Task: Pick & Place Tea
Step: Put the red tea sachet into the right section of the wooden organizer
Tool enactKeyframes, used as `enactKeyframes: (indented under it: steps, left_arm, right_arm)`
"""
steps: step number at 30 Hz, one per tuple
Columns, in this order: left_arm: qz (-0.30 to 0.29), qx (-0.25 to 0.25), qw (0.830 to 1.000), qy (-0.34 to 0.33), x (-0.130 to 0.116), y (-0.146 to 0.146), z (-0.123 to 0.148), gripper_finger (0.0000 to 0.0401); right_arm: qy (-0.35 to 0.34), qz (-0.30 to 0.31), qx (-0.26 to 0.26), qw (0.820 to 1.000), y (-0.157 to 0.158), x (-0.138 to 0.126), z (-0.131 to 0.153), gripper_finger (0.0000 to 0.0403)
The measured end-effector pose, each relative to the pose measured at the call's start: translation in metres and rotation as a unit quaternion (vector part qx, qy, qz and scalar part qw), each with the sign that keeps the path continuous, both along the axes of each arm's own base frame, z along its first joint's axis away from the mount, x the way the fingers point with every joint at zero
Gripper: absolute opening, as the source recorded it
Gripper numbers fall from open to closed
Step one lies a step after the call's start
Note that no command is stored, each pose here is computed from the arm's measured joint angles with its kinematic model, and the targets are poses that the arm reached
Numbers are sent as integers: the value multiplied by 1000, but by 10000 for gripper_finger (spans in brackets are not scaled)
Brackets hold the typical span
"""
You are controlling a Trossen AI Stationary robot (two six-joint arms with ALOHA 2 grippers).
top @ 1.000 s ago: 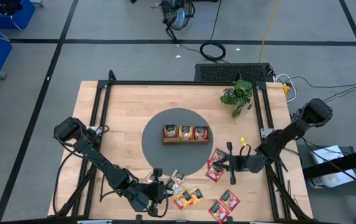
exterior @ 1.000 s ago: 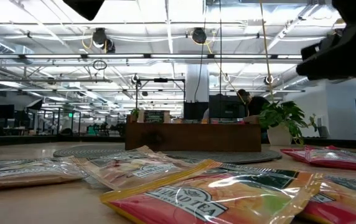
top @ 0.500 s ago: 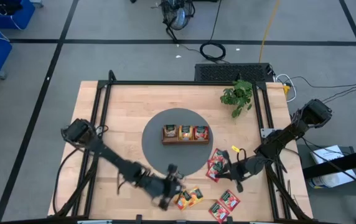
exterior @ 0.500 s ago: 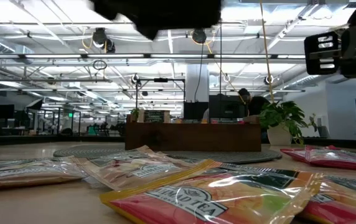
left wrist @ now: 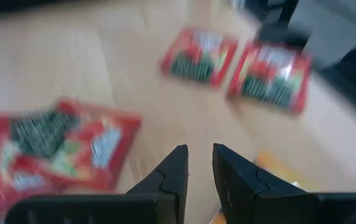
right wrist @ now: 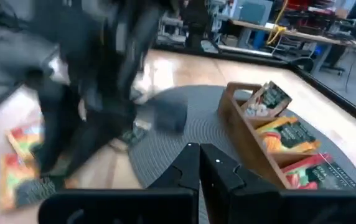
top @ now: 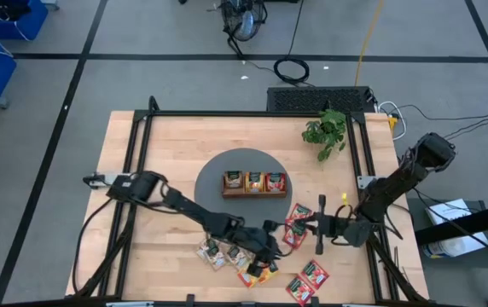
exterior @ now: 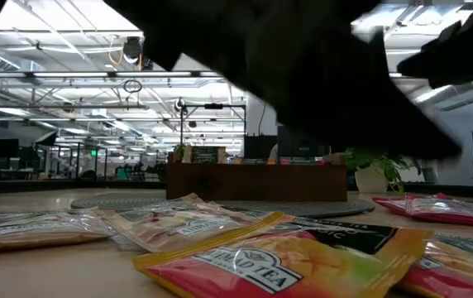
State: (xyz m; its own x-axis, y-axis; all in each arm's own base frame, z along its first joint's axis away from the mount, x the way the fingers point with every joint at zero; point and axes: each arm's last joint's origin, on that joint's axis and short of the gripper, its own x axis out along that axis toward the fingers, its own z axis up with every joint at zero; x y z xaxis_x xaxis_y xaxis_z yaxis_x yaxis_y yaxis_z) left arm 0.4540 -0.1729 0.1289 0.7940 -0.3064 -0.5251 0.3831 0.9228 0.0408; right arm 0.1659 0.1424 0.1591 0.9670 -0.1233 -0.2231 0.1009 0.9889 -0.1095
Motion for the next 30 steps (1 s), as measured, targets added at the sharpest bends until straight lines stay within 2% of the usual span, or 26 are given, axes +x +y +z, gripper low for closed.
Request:
enactKeyframes:
  steps: [3, 9, 12, 16, 20, 24, 30]
  left_arm:
    - [5, 2, 1000, 10, 11, -3, -1, 81]
    - [-13, 27, 1000, 7, 12, -6, 0, 81]
    - [-20, 64, 998, -6, 12, -6, 0, 81]
    - [12, 119, 993, -16, 12, -3, -1, 81]
    - [-10, 125, 992, 3, 12, 2, -4, 81]
    - [-40, 96, 995, 4, 15, 6, -2, 81]
    - [-3, 84, 996, -13, 22, 12, 5, 81]
  right_arm:
    - [14, -9, 27, 999, 0, -2, 0, 0]
    - [53, -27, 46, 997, -1, -7, -12, 0]
    - [70, -33, 49, 996, 0, -11, -20, 0]
    - [76, -35, 51, 995, 2, -12, -23, 0]
    - [83, -35, 94, 991, 2, -12, -24, 0]
    - [117, 2, 125, 985, 3, -10, -26, 0]
    - [125, -18, 149, 981, 1, -12, -29, 0]
